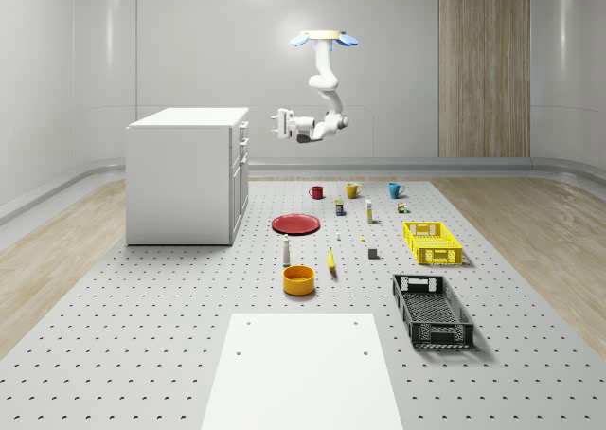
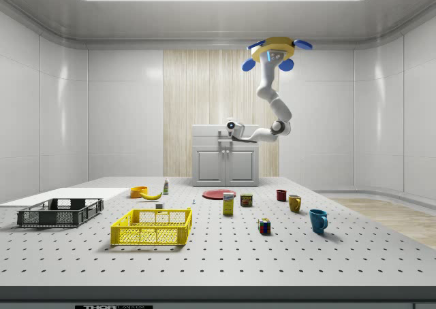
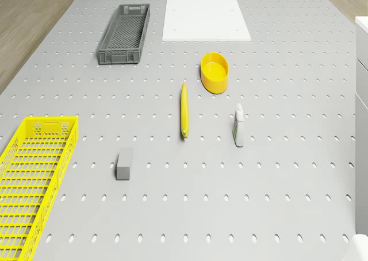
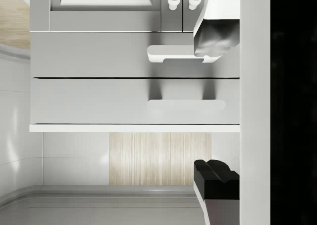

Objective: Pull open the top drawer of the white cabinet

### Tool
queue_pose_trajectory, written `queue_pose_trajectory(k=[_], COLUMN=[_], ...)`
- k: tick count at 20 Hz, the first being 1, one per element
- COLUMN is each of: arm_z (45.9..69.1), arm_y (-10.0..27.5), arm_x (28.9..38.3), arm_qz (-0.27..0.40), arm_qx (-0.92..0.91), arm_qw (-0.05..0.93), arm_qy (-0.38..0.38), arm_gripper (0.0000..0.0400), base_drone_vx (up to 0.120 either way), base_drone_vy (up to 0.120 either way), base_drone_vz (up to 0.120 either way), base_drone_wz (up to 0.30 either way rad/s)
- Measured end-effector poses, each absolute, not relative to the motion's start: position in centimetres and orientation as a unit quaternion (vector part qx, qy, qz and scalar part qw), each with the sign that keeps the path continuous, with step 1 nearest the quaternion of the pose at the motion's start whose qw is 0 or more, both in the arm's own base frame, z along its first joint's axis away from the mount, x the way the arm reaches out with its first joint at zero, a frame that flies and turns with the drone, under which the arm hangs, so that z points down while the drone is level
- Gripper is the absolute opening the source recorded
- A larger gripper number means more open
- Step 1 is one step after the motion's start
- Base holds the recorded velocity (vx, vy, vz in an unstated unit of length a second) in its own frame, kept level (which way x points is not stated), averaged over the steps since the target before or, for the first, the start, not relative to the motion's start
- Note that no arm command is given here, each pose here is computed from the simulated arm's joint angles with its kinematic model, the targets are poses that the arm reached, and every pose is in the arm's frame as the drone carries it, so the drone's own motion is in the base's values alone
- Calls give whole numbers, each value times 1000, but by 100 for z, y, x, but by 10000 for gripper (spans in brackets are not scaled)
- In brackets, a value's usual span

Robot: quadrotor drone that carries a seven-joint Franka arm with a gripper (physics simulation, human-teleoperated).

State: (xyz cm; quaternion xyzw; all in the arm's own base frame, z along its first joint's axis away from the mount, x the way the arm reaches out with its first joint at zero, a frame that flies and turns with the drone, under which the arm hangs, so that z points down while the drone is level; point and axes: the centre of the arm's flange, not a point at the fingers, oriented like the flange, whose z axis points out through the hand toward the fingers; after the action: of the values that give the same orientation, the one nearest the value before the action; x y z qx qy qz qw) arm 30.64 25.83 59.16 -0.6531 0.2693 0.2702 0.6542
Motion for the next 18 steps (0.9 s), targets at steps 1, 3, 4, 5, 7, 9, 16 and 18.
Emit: queue_pose_trajectory(k=[1,3,4,5,7,9,16,18], arm_z=[5916,5917,5918,5918,5919,5920,5922,5922], arm_y=[2600,2654,2688,2726,2809,2890,3159,3229], arm_x=[3064,3064,3064,3064,3064,3064,3064,3065], arm_qz=[270,270,270,270,270,270,270,270], arm_qx=[-653,-653,-653,-653,-653,-653,-653,-653], arm_qw=[654,654,654,654,654,654,654,654], arm_qy=[269,269,269,269,269,269,269,269], arm_gripper=[305,305,305,305,305,305,305,305], base_drone_vx=[0,0,0,0,0,0,0,0], base_drone_vy=[0,0,0,0,0,0,0,0], base_drone_vz=[0,0,0,0,0,0,0,0], base_drone_wz=[0,0,0,0,0,0,0,0])
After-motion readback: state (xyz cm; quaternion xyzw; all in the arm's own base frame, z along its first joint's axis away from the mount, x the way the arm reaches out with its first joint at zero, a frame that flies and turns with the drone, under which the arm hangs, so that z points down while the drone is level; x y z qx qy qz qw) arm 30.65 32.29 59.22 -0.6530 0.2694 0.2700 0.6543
